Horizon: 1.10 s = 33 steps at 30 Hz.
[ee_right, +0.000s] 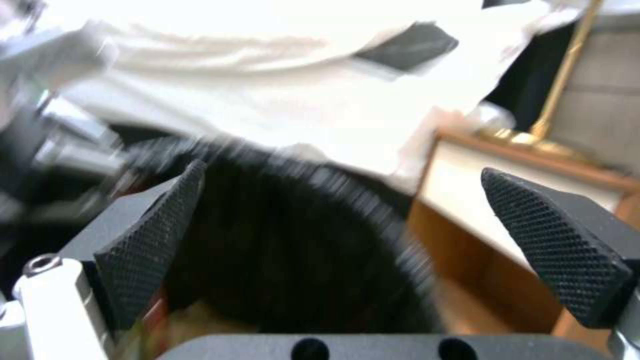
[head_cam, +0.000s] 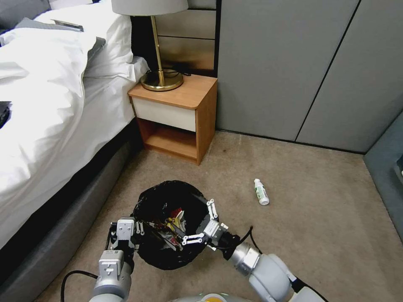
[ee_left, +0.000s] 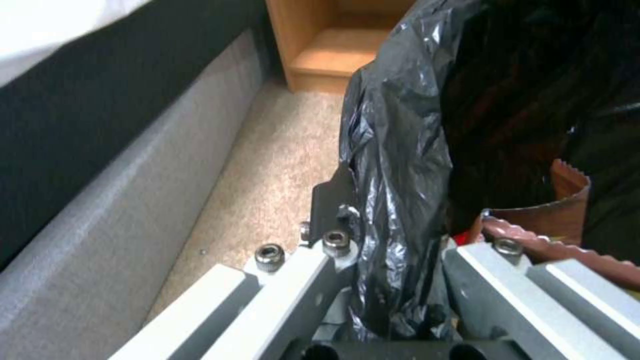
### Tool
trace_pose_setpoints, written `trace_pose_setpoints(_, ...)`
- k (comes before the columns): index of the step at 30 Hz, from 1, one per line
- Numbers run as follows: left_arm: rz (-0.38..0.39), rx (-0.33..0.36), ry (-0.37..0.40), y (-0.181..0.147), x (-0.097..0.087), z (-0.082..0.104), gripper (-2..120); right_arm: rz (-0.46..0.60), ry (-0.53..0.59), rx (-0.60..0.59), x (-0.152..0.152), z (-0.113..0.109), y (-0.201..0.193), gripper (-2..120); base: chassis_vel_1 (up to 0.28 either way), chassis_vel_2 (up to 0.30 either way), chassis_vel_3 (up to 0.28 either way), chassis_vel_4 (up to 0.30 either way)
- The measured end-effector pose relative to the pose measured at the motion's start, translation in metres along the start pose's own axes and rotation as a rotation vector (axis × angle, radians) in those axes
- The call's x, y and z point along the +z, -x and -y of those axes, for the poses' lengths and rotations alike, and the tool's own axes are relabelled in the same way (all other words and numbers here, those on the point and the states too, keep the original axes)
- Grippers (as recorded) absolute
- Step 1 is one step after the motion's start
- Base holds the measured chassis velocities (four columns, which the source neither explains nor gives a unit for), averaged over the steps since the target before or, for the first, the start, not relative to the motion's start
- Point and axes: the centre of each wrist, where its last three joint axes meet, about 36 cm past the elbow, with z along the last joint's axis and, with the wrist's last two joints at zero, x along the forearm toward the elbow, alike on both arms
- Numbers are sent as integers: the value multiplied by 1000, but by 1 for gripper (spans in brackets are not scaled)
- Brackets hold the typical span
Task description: Pick up the trash bin, then pick up the garbage from the floor and place it into the trash bin.
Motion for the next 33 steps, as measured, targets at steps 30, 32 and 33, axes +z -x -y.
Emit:
trace_pose_setpoints(30, -14, -8, -9, 6, 8, -3, 1, -35, 131, 797, -54, -42, -71, 100, 0, 0, 0, 0)
trace_pose_setpoints(32, -12, -9, -11, 6, 7, -2, 1, -30, 127, 799, -52, -40, -70, 100, 0, 0, 0, 0)
trace_pose_setpoints(33, -12, -9, -11, 6, 7, -2, 1, -30, 127, 799, -52, -40, -70, 100, 0, 0, 0, 0)
